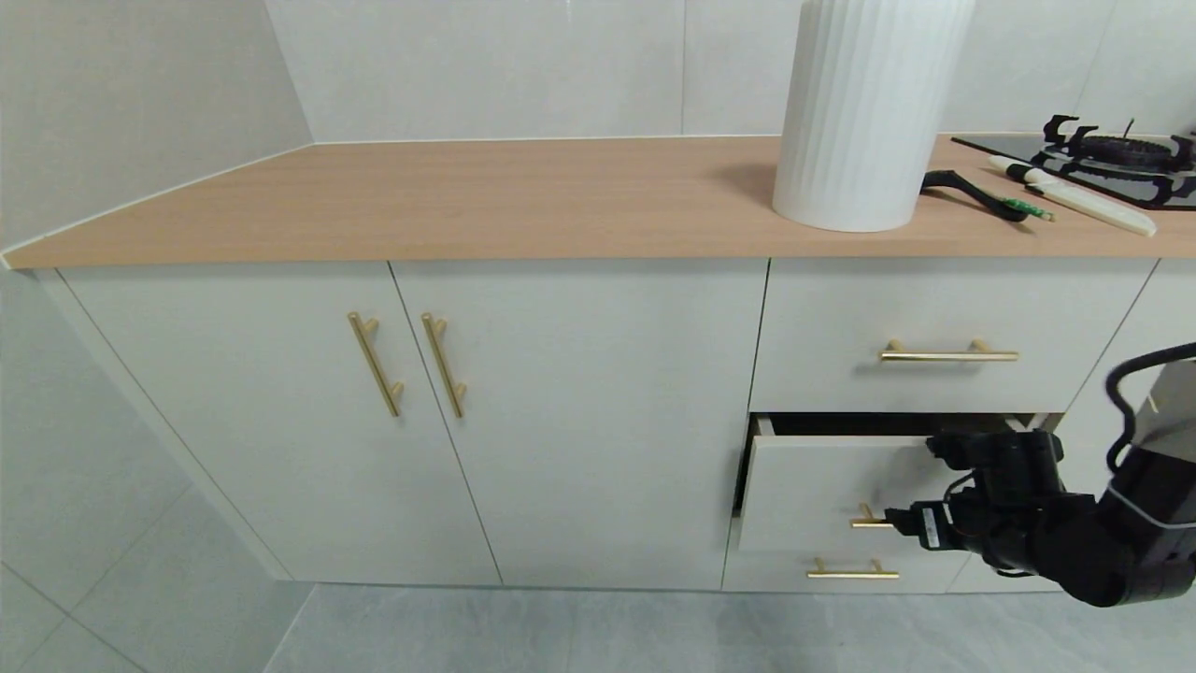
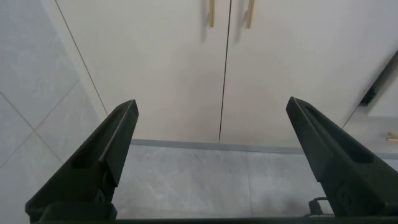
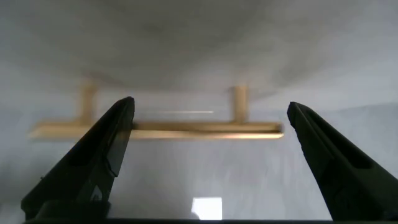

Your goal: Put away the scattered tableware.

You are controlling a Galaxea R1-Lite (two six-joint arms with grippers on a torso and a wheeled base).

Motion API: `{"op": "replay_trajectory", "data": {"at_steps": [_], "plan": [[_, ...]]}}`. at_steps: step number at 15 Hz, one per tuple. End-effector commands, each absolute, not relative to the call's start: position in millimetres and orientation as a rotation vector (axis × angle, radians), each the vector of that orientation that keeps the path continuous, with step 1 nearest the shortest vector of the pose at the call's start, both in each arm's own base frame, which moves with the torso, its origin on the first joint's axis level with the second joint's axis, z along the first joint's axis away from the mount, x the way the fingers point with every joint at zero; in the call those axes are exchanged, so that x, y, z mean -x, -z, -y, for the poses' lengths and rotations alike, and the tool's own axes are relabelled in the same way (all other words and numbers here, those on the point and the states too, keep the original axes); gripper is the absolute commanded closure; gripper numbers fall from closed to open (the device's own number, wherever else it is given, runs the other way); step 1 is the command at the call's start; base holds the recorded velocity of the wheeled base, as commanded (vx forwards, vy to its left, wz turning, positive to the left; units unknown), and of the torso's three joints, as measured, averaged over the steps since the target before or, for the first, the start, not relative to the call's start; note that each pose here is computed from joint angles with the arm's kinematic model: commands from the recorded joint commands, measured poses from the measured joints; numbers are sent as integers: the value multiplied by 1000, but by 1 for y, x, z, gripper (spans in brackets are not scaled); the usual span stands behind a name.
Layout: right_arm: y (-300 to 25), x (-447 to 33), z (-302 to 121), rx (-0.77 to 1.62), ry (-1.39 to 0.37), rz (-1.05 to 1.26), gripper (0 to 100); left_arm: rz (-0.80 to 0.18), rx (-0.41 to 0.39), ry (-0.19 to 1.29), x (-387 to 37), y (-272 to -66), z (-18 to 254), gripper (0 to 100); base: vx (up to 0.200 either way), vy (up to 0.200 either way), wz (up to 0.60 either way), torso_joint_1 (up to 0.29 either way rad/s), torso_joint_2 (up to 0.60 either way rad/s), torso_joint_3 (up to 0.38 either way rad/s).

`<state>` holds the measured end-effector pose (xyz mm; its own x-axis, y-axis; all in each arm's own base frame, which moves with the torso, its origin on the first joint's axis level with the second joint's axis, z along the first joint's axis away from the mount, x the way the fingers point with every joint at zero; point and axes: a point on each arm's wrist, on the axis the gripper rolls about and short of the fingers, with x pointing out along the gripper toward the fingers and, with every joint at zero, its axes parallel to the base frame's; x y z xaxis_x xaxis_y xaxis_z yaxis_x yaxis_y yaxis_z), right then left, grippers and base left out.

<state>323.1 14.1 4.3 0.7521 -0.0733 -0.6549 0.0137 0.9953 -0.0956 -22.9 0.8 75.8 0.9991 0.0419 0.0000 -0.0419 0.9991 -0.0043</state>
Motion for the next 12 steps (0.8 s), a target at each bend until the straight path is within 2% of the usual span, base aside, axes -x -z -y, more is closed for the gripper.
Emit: {"op": "replay_trajectory", "data": {"at_steps": [1, 2, 5, 8, 12], "plan": [[-83, -290, -16, 58, -35, -660, 0, -1, 5, -43, 23, -76, -1, 0, 0, 0, 0, 0, 0, 0], [-111, -278, -16, 53, -43, -616, 0, 0, 5, -43, 23, -76, -1, 0, 0, 0, 0, 0, 0, 0], [-151, -255, -18, 45, -79, -540, 0, 0, 5, -43, 23, -76, -1, 0, 0, 0, 0, 0, 0, 0], [-149, -260, -22, 35, -94, -531, 0, -1, 5, -43, 23, -76, -1, 0, 0, 0, 0, 0, 0, 0], [-115, -286, -27, 42, -92, -579, 0, 0, 5, -43, 23, -76, -1, 0, 0, 0, 0, 0, 0, 0]]}}
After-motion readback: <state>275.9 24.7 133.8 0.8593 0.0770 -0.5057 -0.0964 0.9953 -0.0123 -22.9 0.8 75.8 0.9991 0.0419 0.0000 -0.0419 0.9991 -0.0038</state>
